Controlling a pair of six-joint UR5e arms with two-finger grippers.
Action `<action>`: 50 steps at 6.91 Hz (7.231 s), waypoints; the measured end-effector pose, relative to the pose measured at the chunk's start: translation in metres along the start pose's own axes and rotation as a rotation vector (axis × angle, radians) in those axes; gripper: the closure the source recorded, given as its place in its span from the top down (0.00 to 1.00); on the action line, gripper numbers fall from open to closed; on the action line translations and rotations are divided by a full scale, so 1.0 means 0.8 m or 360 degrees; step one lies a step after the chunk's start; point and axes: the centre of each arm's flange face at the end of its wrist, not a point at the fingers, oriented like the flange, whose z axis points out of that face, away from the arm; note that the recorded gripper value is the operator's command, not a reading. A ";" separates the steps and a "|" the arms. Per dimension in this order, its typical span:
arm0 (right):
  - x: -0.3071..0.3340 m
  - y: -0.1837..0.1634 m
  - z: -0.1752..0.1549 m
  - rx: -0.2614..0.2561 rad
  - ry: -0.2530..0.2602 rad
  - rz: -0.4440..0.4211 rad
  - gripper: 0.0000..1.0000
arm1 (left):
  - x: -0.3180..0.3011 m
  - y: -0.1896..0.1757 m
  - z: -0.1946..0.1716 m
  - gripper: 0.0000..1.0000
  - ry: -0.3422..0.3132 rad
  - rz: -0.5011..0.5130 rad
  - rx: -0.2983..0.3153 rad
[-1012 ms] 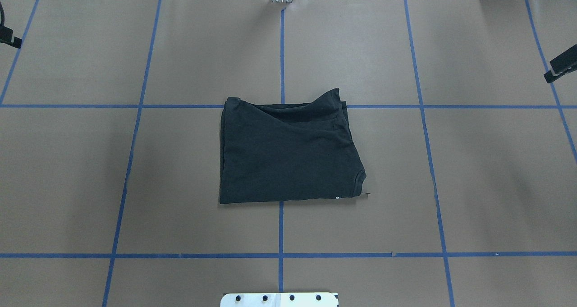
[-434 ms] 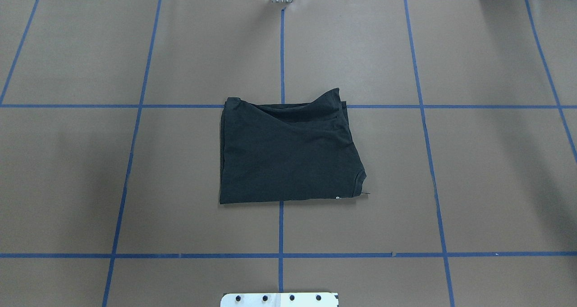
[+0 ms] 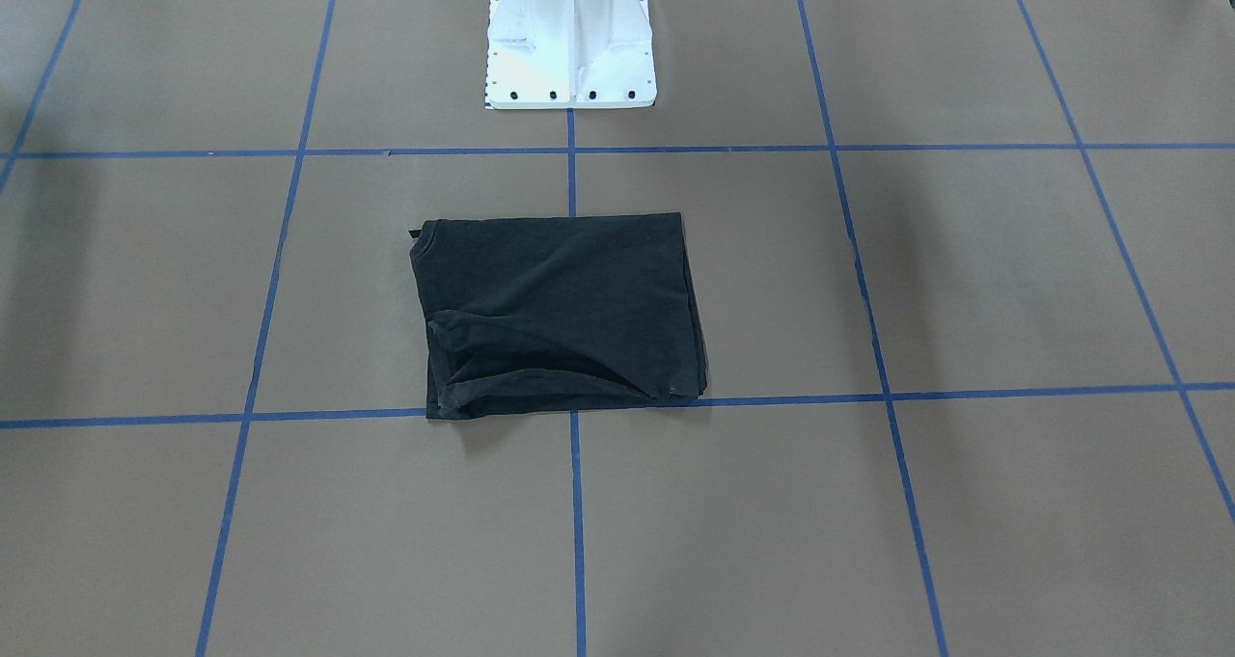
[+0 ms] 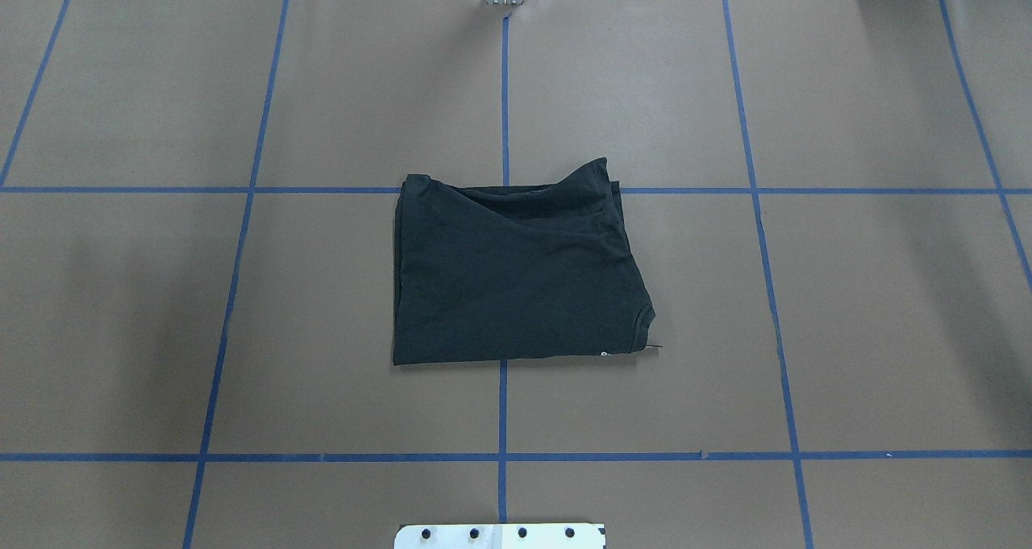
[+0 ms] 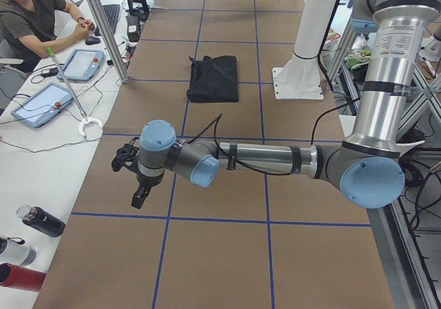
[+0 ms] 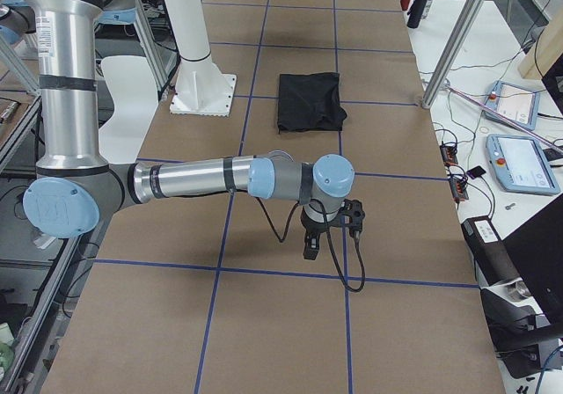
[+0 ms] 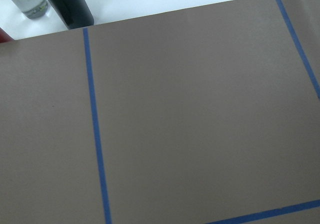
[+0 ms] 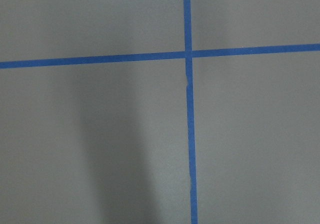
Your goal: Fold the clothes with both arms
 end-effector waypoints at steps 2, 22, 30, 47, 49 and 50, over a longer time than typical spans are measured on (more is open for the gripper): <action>0.006 0.001 0.004 -0.0010 0.0000 0.0013 1.00 | 0.012 0.002 -0.008 0.99 -0.0027 0.0072 -0.0165; -0.001 0.002 -0.038 0.0111 -0.0066 -0.0080 1.00 | 0.000 0.065 0.029 0.99 0.0216 -0.0124 -0.0618; 0.001 0.003 -0.035 0.0103 -0.0065 -0.0065 1.00 | 0.001 0.062 0.028 0.99 0.0177 -0.0306 -0.0607; 0.004 0.006 -0.032 0.0095 -0.0069 -0.0057 1.00 | 0.005 0.061 0.031 0.99 0.0179 -0.0298 -0.0615; 0.007 0.007 -0.029 0.0089 -0.0066 -0.0051 1.00 | 0.005 0.061 0.031 0.99 0.0179 -0.0297 -0.0615; 0.013 0.007 -0.023 0.0074 -0.0066 -0.0038 1.00 | 0.006 0.061 0.033 0.99 0.0180 -0.0293 -0.0618</action>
